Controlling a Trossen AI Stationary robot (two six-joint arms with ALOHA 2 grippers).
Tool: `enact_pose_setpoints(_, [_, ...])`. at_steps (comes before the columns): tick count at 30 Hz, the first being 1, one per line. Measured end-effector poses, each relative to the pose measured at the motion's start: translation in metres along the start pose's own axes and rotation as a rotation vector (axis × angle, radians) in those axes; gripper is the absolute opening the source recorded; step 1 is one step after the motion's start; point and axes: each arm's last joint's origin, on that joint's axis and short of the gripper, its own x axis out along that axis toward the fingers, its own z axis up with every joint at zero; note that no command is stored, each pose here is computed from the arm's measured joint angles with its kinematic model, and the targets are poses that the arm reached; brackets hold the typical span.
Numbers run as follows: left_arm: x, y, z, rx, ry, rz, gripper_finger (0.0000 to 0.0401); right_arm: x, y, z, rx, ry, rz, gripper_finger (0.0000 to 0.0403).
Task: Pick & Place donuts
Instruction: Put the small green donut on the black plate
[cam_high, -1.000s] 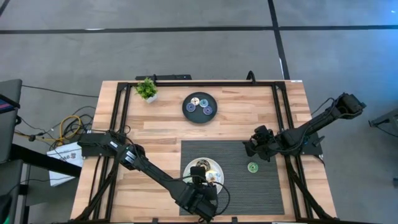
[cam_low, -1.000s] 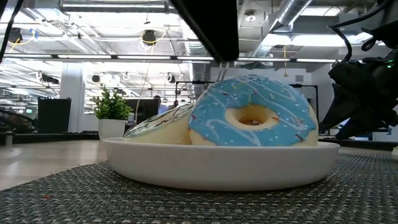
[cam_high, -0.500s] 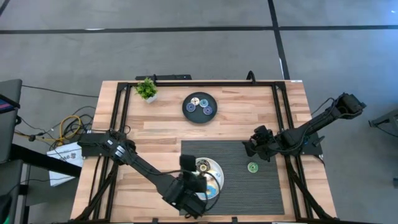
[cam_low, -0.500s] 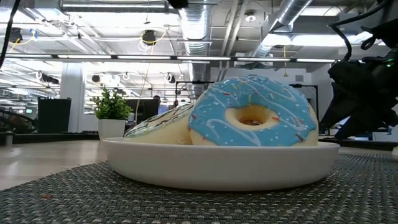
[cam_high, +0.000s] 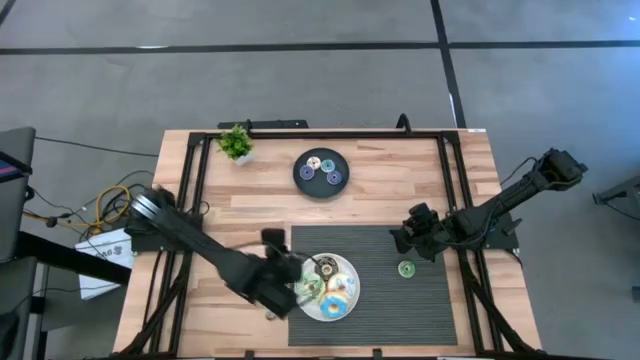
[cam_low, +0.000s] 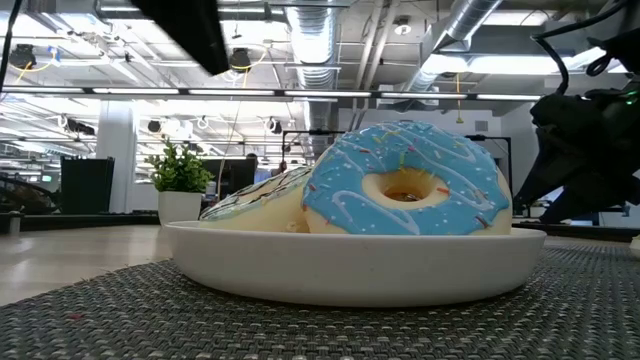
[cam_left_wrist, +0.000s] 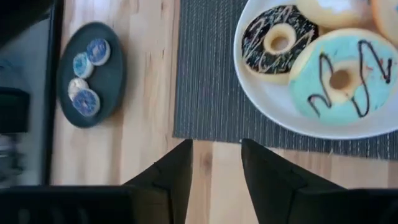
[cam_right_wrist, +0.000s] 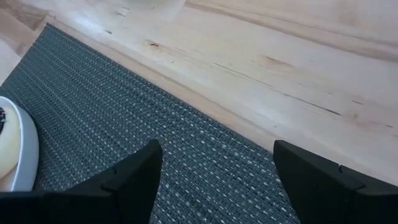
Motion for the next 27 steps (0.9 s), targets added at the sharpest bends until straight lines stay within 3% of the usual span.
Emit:
enact_pose_setpoints(10, [0.022,0.058,-0.097,-0.268,-0.301,-0.220,0.0130,0.000,0.001,0.000,0.008,-0.003,0.010,0.0297])
enact_pose_setpoints(16, [0.046,0.082,-0.149,-0.396,-0.498,-0.283,0.0130,0.001,0.007,0.003,0.025,0.021,0.070,0.0297])
enact_pose_setpoints(21, [0.061,0.101,-0.175,-0.488,-0.581,-0.266,0.0130,0.000,0.017,0.012,0.005,0.092,0.113,0.0297])
enact_pose_setpoints(27, [0.077,0.121,-0.187,-0.503,-0.580,-0.242,0.0130,-0.019,0.033,0.036,0.027,0.203,0.037,0.0297])
